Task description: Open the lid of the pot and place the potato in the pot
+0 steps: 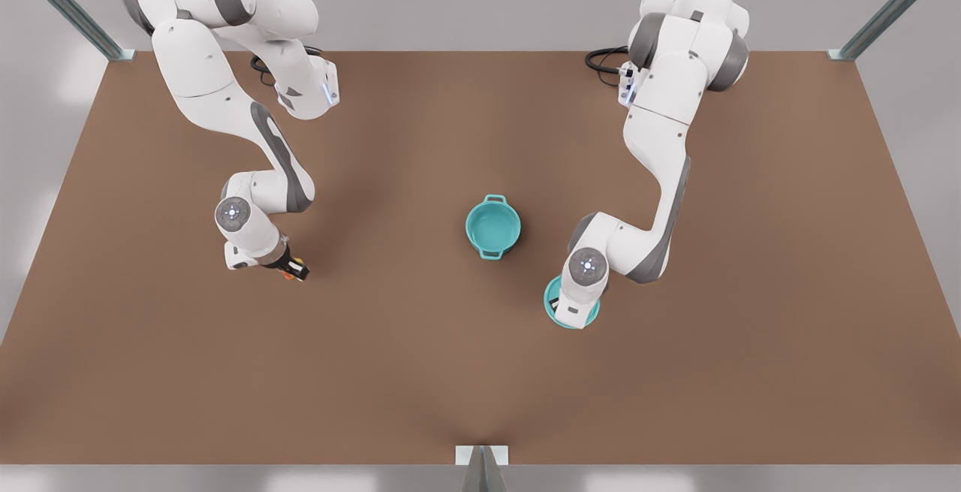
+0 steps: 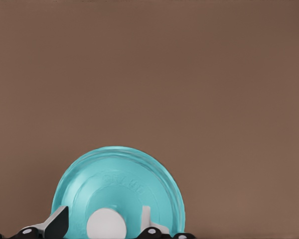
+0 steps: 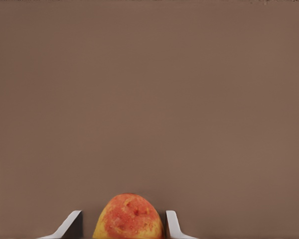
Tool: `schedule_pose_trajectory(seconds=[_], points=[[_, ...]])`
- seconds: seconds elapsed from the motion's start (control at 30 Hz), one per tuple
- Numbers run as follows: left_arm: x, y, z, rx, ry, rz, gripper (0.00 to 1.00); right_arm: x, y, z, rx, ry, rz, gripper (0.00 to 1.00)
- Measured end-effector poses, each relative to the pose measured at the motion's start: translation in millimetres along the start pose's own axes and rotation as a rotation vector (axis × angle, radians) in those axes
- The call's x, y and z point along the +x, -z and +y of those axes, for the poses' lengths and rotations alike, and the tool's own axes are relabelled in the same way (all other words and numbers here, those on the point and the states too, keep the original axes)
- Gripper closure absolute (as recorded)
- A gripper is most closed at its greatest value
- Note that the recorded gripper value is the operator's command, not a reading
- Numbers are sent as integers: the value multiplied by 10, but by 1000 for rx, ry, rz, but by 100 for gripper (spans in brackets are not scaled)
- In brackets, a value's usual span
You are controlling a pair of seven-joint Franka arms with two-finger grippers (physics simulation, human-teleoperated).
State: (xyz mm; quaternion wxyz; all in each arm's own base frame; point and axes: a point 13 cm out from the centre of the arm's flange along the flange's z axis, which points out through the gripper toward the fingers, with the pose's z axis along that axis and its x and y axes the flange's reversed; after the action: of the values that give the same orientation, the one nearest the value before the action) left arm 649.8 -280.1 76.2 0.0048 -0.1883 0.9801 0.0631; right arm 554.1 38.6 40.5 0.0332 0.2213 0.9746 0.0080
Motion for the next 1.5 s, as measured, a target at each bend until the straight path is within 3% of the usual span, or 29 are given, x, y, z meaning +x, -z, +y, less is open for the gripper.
schedule_pose_trajectory(seconds=[0.07, 0.13, 0.17, 0.23, 0.6, 1.07, 1.5], points=[[-535, 583, 459, 41, 58, -20, 0, -6, 4, 2, -1, -3, -2, 37], [-1239, 1812, 1614, 112, 184, -34, 0, -10, 6, 5, -2, -5, -4, 45], [-1380, 2395, 2194, 151, 231, -42, 0, -12, 7, 6, -3, -6, -5, 46], [-1324, 2835, 2823, 176, 237, 2, 0, -15, 9, 10, -5, -8, -6, 48], [-537, 2458, 3281, 130, 5, 325, 0, -192, 418, 133, -38, -4, -65, 53], [-435, 2475, 3258, 187, -113, 359, 0, 383, 1231, 1609, -118, 222, -109, 53], [-422, 2465, 3266, 197, -168, 360, 0, 1550, 1513, 3095, -181, 374, -43, 53]])
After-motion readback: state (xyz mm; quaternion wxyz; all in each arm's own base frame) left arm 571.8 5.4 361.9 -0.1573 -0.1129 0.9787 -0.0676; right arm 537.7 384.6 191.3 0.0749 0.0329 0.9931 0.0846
